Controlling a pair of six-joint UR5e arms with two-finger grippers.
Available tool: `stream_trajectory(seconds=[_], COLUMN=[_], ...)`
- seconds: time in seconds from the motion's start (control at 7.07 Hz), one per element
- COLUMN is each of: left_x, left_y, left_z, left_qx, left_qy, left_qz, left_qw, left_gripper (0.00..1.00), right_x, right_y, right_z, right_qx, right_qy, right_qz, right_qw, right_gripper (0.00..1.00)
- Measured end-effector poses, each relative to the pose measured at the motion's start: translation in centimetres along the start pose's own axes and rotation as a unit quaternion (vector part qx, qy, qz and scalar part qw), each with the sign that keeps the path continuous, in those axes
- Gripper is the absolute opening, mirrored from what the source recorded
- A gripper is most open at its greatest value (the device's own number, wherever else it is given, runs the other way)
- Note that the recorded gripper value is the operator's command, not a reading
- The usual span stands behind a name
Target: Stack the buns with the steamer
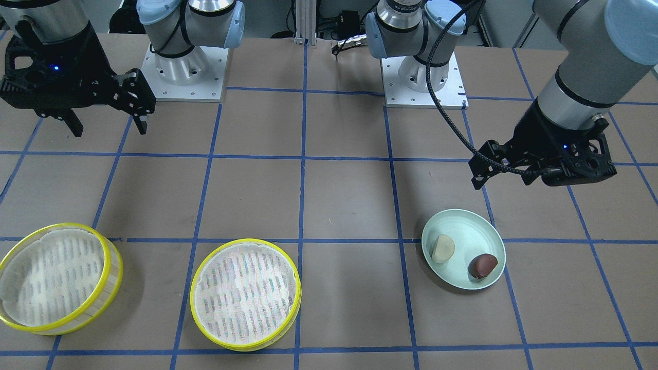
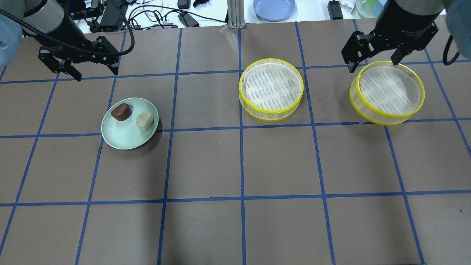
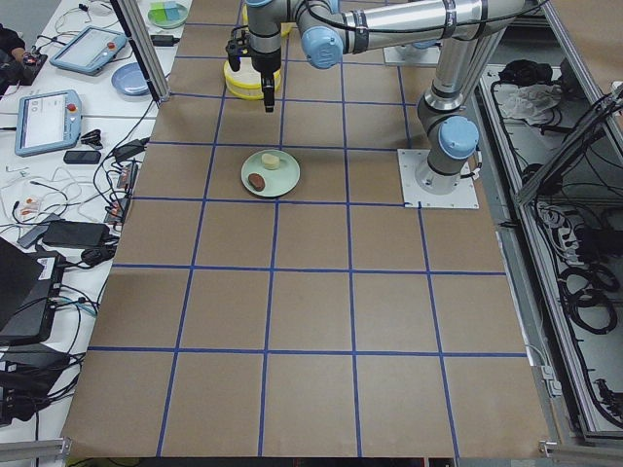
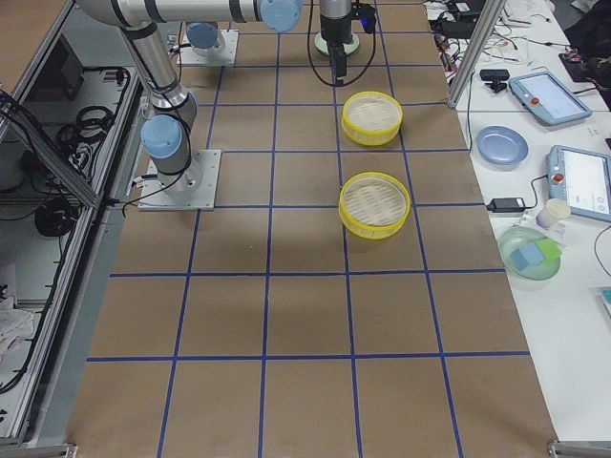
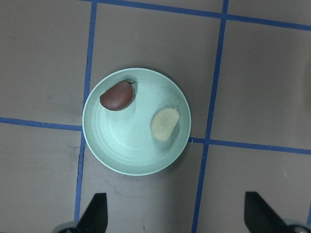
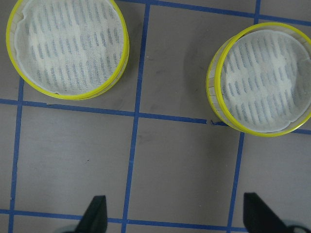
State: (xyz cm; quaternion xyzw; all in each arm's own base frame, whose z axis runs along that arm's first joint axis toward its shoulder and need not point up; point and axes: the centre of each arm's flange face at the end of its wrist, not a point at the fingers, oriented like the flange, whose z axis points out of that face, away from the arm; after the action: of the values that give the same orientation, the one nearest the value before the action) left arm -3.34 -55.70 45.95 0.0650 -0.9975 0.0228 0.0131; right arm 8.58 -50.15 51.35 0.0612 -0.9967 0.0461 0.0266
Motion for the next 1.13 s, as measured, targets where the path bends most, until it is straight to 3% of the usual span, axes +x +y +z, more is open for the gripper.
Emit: stream_trajectory(seconds=[0.28, 0.57, 0.85, 1.13], left_x=[-1.1, -3.2, -4.0, -3.7], left_y=[-0.8, -1.8, -2.6, -3.2], left_z=[1.5, 6.3, 14.6, 20.7], left_qx=[-0.008, -0.016, -0.024, -0.052], left_qy=[0.0, 0.003, 0.016, 0.054], left_qz=[0.011, 0.006, 0.001, -0.006], left_qw=[0.9999, 0.9999, 0.9996, 0.9972], left_gripper=[1.0, 1.0, 1.0, 0.98], right_x=[6.4, 16.2, 24.9, 30.3], right_y=[-0.1, 0.4, -1.9, -4.7], right_z=[0.7, 2.6, 7.8, 15.8], right_qx=[-0.005, -0.014, 0.005, 0.014], right_qy=[0.002, 0.005, 0.031, 0.041], right_qz=[-0.039, -0.034, -0.03, -0.058], right_qw=[0.9992, 0.9993, 0.999, 0.9974], right_gripper=[1.0, 1.0, 1.0, 1.0])
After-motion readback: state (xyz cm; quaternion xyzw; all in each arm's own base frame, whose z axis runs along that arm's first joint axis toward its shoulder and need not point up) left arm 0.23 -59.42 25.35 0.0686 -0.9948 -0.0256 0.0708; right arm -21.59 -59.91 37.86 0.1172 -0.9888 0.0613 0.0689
